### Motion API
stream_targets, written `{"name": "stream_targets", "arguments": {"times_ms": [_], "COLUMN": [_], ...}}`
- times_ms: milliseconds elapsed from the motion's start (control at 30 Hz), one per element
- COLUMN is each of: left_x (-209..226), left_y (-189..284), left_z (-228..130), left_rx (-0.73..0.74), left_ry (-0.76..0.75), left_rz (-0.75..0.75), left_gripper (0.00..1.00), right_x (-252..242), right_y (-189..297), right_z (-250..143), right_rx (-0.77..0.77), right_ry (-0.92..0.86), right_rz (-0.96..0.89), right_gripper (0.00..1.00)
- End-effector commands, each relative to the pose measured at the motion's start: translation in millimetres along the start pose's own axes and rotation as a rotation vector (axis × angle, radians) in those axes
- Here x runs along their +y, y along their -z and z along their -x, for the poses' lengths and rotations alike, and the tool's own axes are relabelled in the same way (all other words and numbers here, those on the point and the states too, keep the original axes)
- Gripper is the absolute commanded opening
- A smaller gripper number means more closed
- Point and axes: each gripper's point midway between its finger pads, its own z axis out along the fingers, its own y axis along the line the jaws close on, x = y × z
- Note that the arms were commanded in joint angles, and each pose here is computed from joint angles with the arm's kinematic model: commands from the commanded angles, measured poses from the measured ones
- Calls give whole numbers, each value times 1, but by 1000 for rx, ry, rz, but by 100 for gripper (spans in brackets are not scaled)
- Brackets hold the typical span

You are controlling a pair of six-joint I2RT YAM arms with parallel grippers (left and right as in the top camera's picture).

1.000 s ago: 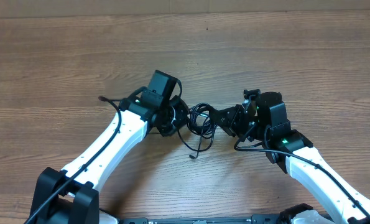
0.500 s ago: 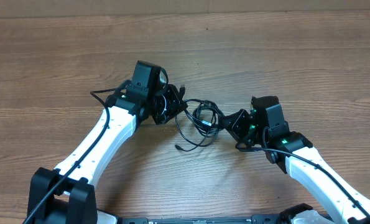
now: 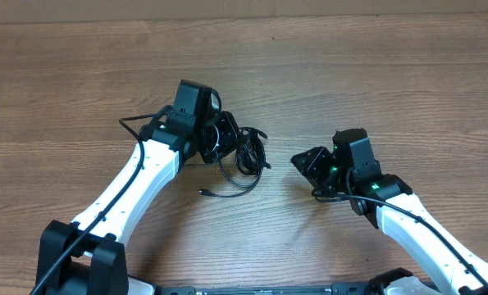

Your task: Untangle cables

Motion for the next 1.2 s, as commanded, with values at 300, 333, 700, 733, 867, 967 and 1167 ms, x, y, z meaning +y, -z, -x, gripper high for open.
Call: {"name": "stream_targets", "arguments": {"times_ms": [300,333,700,733,867,967,1167], "left_x": [35,42,45,40,25,14,12], "left_y": [2,3,2,0,-7,-12,-37], "left_z": [14,15,21,20,14,5,-3], "left_rx": [-89,-101,-123,-119,-108,-87,-58], "left_ry": [14,20,-293,-381,-485,-482,-451], "left_rz": [157,189,250,244,198,152,139], "left_gripper": [74,81,71,75,72,72,69], "right_x": [-7,-7,-19,-22,-41,-56,-58], "right_y": [3,3,2,2,5,8,8], "right_z": [-16,-16,-7,-6,-2,-2,-1], "right_rx": [71,71,12,5,-34,-50,-59], "right_ry": [-13,-13,-16,-18,-32,-41,-41], "right_rz": [-22,-23,-76,-86,-176,-240,-253], "right_gripper": [51,51,56,56,58,59,59]}}
